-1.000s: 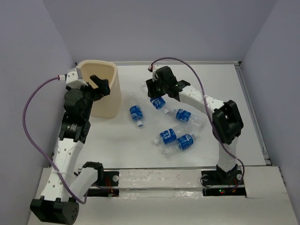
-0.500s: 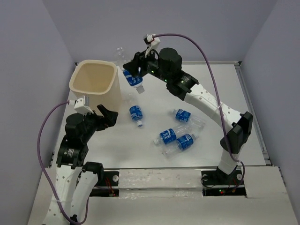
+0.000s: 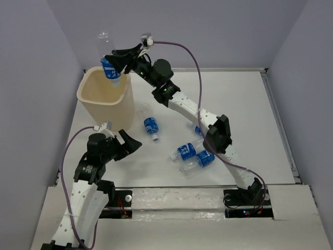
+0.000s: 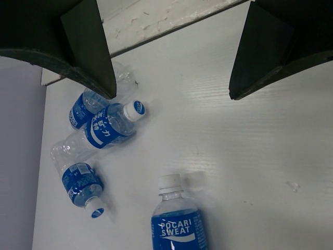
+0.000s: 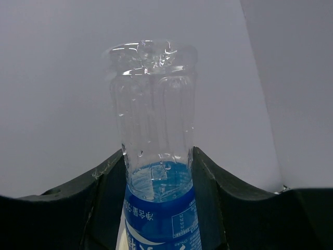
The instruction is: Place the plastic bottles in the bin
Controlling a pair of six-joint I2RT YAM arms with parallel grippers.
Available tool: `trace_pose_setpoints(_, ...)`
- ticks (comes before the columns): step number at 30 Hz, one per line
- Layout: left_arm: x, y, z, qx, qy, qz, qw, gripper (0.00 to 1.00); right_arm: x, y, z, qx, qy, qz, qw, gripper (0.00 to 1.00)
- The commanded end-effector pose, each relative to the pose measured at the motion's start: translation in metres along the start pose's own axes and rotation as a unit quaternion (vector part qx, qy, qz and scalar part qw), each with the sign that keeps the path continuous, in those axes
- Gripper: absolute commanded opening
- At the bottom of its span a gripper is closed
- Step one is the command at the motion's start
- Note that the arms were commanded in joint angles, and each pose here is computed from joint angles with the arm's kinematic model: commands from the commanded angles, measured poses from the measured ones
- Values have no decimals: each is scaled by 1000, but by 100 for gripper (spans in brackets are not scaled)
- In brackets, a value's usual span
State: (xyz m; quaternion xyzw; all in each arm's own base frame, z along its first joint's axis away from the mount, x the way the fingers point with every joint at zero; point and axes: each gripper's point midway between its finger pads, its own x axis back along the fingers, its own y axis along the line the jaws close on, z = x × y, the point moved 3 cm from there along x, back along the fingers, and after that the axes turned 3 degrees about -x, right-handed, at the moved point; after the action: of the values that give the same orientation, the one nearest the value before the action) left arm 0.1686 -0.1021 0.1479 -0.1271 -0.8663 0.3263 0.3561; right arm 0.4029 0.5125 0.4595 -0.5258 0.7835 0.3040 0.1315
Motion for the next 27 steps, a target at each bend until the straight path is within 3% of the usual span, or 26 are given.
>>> trace_pose_setpoints(1, 3, -19, -1, 5, 2, 50, 999, 99, -14, 46, -33, 5, -123, -56, 991, 39)
trace_pose_setpoints(3, 2, -19, 1, 7, 5, 51, 999, 99, -15, 37, -13, 12, -116, -41, 992, 40)
trace_pose_setpoints(5, 2, -20, -2, 6, -1, 52, 999, 99, -14, 28, 0, 13, -103, -29, 994, 50)
trace_pose_setpoints(6, 2, -21, -5, 7, -6, 51, 999, 99, -12, 20, 17, 15, -80, -18, 996, 59)
trace_pose_setpoints(7, 2, -22, -8, 6, -13, 54, 998, 99, -12, 19, 21, 19, -71, -16, 997, 77)
trace_pose_setpoints(10, -1, -25, -17, 7, -32, 54, 998, 99, -7, 21, 25, 34, -37, -17, 999, 98)
trace_pose_setpoints(15, -5, -28, -29, 2, -60, 36, 998, 99, 4, 41, -1, 65, -3, -26, 998, 100)
trace_pose_setpoints(16, -8, -30, -30, -1, -65, 32, 997, 99, 8, 59, -32, 74, -14, -31, 997, 100)
trace_pose_setpoints(17, -11, -34, -30, 3, -67, 33, 997, 99, 21, 49, -13, 74, 19, -15, 997, 99)
trace_pose_setpoints(19, -21, -42, -25, -6, -66, 24, 997, 99, 40, 50, -21, 84, 31, 7, 996, 98)
trace_pose_setpoints(22, -41, -45, -21, -11, -76, -19, 997, 99, 92, 49, -30, 88, 72, 53, 992, 96)
trace_pose_setpoints(23, -46, -55, -14, -26, -69, -14, 997, 99, 107, 66, -57, 90, 62, 52, 993, 95)
trace_pose_setpoints(24, -55, -52, -18, -30, -83, -47, 995, 99, 135, 48, -33, 83, 109, 88, 987, 95)
trace_pose_setpoints(27, -73, -53, -25, -42, -116, -91, 988, 99, 197, 40, -34, 74, 150, 146, 975, 95)
